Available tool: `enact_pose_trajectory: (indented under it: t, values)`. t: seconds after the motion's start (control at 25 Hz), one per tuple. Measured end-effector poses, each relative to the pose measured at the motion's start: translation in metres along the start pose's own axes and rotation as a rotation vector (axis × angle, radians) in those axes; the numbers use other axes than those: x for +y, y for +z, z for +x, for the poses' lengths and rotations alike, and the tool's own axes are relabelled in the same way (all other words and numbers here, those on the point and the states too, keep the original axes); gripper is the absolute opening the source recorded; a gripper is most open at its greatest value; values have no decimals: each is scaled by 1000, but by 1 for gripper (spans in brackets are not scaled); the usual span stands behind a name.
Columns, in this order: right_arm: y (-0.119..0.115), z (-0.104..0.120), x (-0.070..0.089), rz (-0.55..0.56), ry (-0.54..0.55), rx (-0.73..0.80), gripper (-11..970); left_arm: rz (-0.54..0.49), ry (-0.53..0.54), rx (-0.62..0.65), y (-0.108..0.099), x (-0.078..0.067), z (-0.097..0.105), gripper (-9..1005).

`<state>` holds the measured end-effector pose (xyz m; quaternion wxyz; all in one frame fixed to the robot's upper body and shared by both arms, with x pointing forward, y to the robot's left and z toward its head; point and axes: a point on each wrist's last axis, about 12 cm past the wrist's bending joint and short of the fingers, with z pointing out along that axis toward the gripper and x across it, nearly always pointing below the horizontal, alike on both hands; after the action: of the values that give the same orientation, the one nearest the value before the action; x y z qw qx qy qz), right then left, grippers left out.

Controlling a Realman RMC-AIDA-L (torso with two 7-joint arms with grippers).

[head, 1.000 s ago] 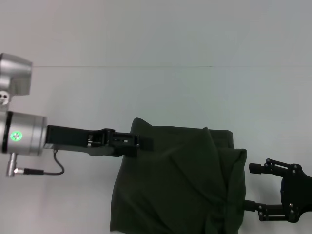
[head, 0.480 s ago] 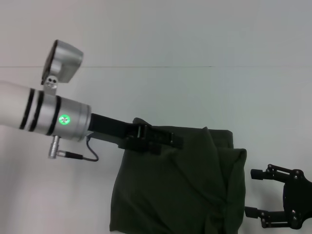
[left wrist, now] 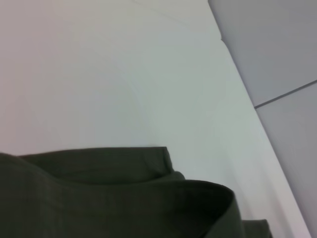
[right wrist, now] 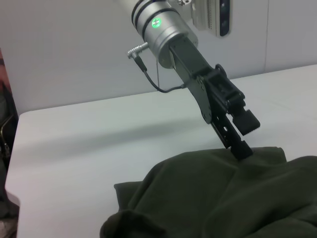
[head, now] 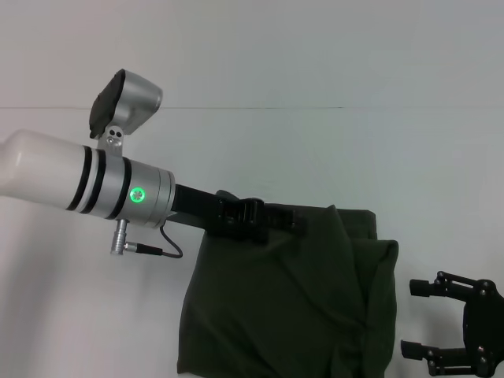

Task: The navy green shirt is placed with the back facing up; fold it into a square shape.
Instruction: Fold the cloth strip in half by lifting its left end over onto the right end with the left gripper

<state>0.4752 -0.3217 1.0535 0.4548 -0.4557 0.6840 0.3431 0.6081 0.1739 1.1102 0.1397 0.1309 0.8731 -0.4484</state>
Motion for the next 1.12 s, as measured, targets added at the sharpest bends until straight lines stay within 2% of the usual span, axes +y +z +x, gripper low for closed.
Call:
enact_pose_trajectory:
  t: [0.4,1.12]
  values:
    - [-3,2,2,-8,5,10,922,-48,-7,17,9,3,2,877]
    - [-2,3,0,10,13,22,920,-17,17,37,25,-11,3,878]
